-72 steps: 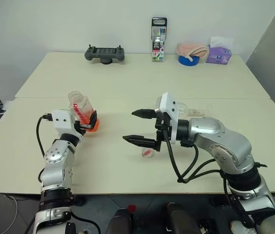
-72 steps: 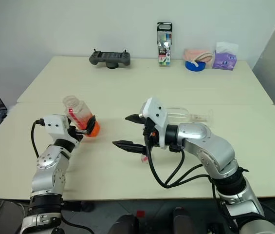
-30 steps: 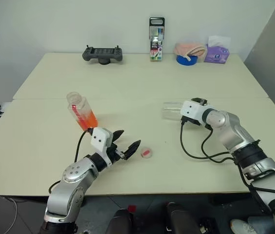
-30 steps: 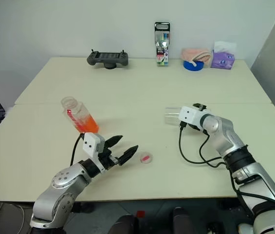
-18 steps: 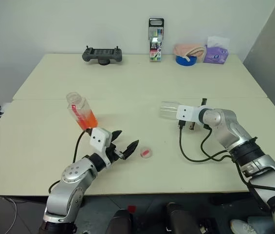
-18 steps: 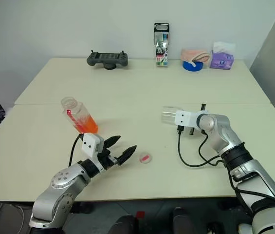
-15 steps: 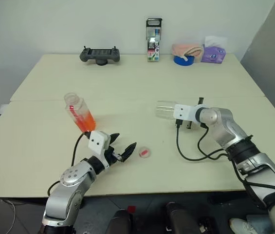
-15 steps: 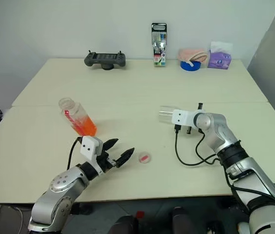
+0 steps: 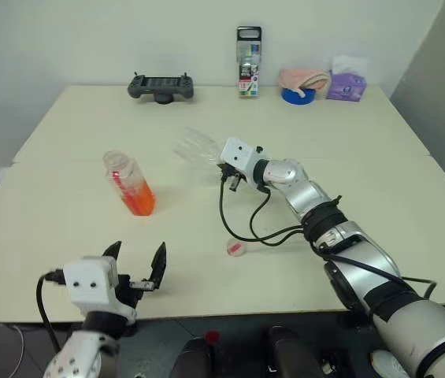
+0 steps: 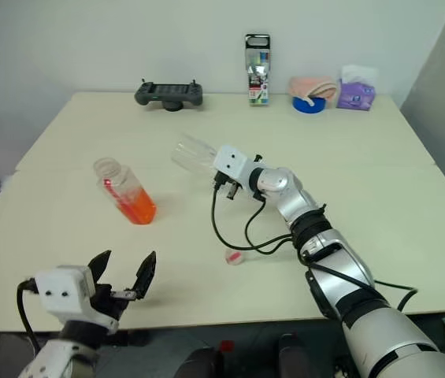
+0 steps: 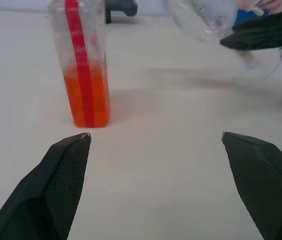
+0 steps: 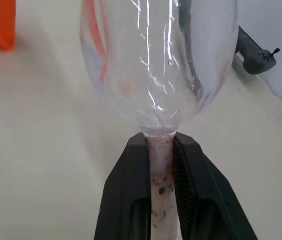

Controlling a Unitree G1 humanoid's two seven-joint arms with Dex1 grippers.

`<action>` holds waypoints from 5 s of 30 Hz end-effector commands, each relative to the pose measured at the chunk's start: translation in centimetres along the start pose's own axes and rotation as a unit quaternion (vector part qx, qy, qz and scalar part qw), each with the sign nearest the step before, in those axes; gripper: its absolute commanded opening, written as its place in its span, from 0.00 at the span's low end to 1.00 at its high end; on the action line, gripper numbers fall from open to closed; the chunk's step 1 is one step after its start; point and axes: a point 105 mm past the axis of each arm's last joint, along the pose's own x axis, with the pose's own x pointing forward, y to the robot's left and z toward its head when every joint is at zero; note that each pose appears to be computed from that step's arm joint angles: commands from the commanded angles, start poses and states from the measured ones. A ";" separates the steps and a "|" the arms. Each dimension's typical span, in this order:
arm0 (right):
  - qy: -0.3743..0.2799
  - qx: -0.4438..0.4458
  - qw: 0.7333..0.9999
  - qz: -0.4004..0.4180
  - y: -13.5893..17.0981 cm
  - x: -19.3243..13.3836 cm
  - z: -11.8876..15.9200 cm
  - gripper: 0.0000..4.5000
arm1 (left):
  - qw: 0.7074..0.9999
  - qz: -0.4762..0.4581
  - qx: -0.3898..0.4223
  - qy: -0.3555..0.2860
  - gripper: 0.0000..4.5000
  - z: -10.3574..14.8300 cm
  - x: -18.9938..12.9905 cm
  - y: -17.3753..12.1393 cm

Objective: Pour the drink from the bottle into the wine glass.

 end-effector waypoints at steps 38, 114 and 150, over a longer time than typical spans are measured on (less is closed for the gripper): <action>-0.162 0.198 0.962 -0.099 2.6 -1.7 0.2 0.07 | 0.939 -0.340 -0.035 0.045 1.00 2.2 6.7 -3.4; -0.063 0.105 0.987 0.107 -3.0 -22.5 6.9 0.99 | 0.990 0.017 0.094 -0.103 1.00 4.1 12.8 9.3; -0.054 0.085 0.995 -0.009 -3.7 -21.6 6.1 1.00 | 0.968 -0.107 0.113 -0.197 0.42 11.1 19.5 3.1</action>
